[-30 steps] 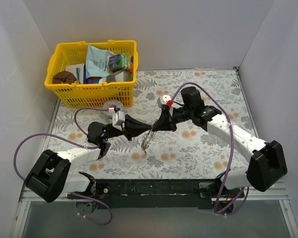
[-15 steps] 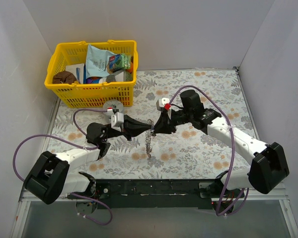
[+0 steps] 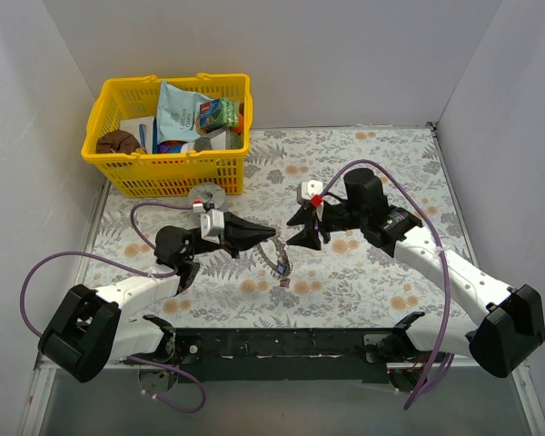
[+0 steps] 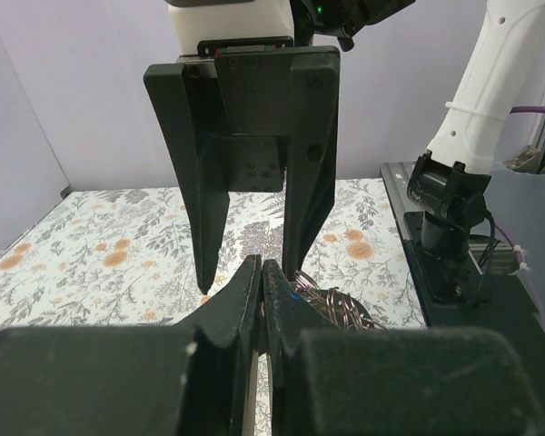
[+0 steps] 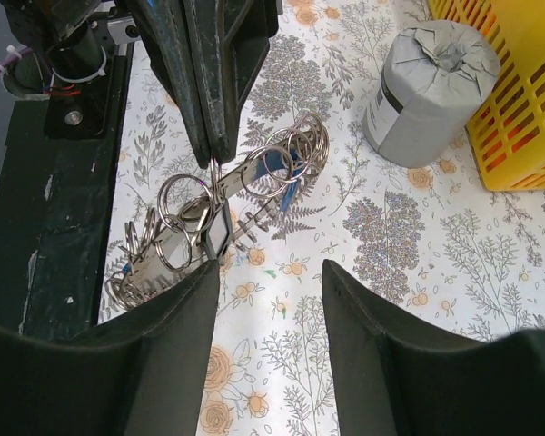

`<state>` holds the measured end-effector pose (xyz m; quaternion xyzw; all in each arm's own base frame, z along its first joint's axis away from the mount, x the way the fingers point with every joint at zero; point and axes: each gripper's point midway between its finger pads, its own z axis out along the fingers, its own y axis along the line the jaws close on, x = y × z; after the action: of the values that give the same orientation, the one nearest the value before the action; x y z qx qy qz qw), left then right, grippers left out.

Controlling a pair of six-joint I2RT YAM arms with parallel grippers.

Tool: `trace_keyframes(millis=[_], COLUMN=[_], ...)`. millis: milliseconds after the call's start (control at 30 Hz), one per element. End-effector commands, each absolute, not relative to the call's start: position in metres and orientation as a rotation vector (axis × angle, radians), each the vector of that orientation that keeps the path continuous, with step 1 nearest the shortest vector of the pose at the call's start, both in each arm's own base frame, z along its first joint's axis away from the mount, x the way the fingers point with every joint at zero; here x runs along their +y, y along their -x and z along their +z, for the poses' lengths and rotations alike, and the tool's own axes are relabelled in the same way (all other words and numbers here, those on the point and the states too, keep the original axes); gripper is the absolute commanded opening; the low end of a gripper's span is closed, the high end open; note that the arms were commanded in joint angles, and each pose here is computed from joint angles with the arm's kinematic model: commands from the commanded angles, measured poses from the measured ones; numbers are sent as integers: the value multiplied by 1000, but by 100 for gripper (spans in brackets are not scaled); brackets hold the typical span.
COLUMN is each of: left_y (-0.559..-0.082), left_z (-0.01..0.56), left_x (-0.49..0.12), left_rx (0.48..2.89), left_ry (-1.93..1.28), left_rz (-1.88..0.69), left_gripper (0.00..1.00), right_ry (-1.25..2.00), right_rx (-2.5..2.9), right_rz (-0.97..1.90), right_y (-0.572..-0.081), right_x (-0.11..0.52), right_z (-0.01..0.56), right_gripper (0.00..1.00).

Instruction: Put the keys on the keyring

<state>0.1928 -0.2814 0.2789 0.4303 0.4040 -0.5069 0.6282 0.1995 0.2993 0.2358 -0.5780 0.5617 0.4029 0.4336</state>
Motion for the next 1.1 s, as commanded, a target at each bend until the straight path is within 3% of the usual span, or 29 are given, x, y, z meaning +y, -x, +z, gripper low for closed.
trace_keyframes(millis=[0, 400, 1067], left_y=[-191, -190, -189], left_z=[297, 295, 301], left_x=[-279, -279, -279], left_rx=[860, 865, 838], left_ry=[-973, -979, -970], left_rz=[-1122, -1123, -1129], left_gripper=[0, 0, 0], right_ry=[1419, 1365, 1374], right_rx=[1321, 1191, 1185], right_rz=[981, 1037, 1223], right_y=[-200, -189, -180], right_x=[299, 303, 319], right_z=[255, 293, 277], right_gripper=[57, 57, 39])
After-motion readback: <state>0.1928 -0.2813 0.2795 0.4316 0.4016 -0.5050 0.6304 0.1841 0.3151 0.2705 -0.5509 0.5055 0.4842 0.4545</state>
